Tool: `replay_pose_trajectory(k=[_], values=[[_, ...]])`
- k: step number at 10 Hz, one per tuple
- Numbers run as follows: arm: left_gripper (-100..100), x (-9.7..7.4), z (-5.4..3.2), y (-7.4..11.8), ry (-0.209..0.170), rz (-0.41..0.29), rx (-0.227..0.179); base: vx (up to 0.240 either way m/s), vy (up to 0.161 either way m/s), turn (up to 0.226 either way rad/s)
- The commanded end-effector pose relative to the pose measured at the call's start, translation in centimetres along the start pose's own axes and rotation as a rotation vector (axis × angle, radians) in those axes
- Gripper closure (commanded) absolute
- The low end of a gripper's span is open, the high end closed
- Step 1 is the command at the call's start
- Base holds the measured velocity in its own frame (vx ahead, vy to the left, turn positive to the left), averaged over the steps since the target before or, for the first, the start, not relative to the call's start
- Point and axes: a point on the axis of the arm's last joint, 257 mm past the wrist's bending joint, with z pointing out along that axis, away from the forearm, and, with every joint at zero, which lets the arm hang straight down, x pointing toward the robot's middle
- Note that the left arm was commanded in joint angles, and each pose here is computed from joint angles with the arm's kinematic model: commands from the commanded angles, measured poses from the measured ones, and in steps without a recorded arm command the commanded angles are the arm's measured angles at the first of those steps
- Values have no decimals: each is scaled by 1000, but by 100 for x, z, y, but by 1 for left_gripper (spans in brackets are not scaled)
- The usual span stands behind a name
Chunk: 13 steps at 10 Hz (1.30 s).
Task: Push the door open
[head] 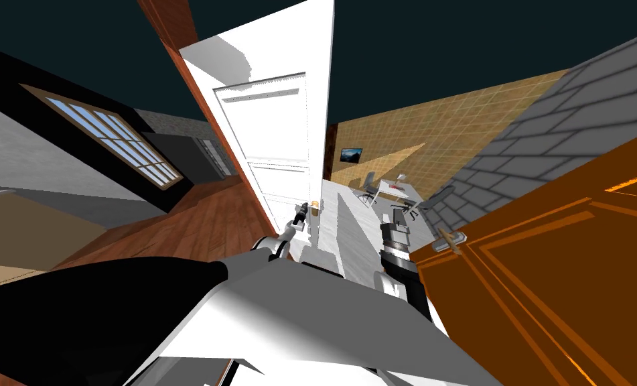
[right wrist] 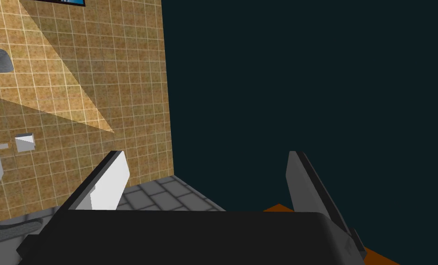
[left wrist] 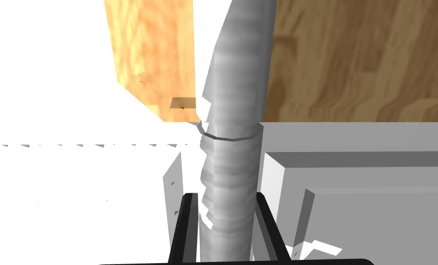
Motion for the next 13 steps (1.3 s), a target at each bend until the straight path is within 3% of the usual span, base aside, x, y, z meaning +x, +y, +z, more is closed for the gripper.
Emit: replay_pose_trajectory(k=[1,2,10,11,13], values=[[100,0,0,0,0,0,0,74,-44,61],[100,-119,-2,-7,-20,1,1,90,-31,58],[100,-512,-43,5,-90,-2,0,176,-70,44],[100,-663,-64,8,-117,-3,0,156,-52,37],[100,-783,-83,10,-138,-4,0,195,-101,60]])
